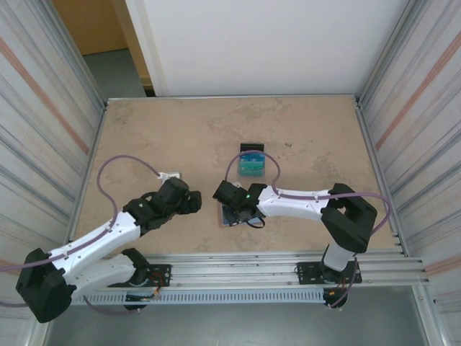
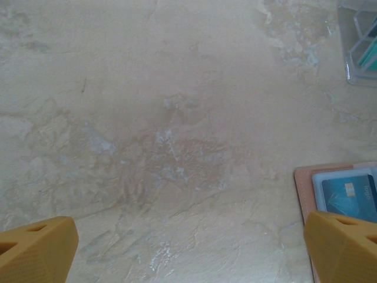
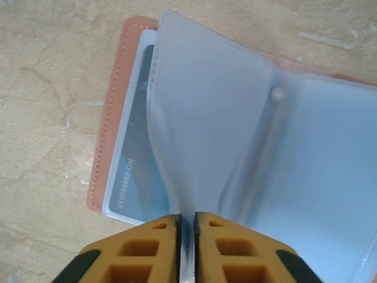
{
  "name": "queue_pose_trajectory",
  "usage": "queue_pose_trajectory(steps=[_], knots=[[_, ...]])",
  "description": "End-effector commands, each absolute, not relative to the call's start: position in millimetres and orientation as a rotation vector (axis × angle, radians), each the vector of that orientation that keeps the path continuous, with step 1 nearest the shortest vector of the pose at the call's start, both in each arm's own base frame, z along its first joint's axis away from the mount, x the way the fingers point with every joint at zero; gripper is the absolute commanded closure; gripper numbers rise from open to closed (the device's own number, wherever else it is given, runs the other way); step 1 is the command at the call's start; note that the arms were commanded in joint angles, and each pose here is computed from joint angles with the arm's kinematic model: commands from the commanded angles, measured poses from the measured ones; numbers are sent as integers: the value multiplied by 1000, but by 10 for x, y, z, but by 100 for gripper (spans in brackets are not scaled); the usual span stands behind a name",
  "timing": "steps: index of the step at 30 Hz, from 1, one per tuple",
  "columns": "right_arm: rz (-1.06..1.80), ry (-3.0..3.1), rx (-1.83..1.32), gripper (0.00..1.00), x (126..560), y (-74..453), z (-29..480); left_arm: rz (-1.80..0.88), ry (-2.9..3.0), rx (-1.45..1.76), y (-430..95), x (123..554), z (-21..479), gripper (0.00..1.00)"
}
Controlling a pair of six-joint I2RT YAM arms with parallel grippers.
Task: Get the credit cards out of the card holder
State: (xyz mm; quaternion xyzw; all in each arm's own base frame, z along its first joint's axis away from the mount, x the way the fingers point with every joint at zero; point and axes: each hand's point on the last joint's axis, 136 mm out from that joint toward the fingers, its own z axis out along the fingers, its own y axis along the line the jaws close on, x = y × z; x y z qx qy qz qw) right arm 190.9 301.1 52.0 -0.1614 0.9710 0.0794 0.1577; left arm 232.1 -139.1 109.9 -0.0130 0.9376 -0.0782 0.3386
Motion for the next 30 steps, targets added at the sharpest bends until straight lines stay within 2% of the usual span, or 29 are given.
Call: queue_pose_trajectory(steps=[1, 5, 14, 30], knots=[[192, 2743, -394, 78, 2005, 2864, 594, -189, 2407, -81, -1413, 2399, 1216, 1], [161, 2735, -361, 76, 2051, 2749, 588, -182, 2404, -56, -1472, 2415, 1241, 1], [141, 2712, -299, 65, 2131, 2542, 649, -146, 2423, 22, -1688, 2386, 1166, 1], [128, 2719, -208, 64, 2461, 2121, 629, -122, 2485, 196, -2562, 2434, 773, 1]])
